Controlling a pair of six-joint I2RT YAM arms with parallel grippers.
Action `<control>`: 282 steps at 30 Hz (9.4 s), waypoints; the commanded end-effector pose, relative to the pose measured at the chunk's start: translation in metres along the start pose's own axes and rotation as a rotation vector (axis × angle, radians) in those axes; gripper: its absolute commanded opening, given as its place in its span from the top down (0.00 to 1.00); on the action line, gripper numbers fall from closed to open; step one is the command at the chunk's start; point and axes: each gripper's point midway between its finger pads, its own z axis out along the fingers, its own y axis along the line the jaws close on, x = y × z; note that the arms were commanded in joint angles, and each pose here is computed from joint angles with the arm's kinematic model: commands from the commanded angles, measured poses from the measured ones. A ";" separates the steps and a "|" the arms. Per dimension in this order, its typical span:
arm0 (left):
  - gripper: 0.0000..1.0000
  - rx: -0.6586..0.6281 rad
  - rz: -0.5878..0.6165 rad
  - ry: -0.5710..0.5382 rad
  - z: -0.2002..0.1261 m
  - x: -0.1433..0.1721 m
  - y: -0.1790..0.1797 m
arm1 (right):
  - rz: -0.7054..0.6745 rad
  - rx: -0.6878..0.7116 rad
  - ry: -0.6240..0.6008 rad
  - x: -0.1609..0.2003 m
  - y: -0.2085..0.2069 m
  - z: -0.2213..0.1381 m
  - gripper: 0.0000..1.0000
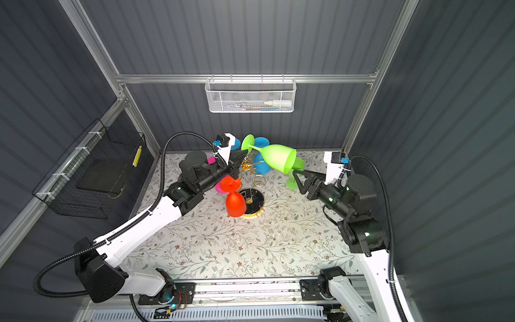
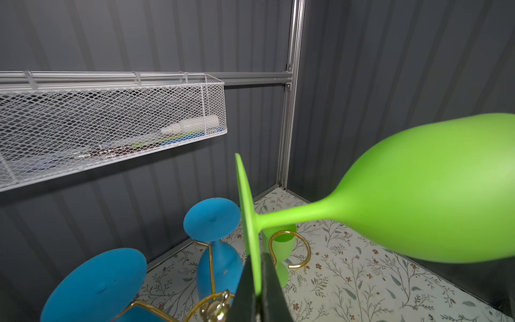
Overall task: Take the wine glass off the wine glass rack
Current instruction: Pick up the wine glass from the wine glass rack, then place the wine glass at the top-right of the table, then pick up the wine glass from the wine glass rack.
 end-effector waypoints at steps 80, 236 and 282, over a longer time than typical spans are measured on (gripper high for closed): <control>0.00 -0.704 -0.194 0.047 -0.181 0.063 0.221 | -0.107 1.039 0.719 0.011 -0.305 0.043 1.00; 0.00 -0.714 -0.182 0.040 -0.188 0.059 0.218 | 0.392 -0.195 0.391 0.006 -0.053 0.242 1.00; 0.00 -0.710 -0.183 0.032 -0.189 0.056 0.216 | 0.465 -0.272 0.388 0.015 -0.033 0.215 1.00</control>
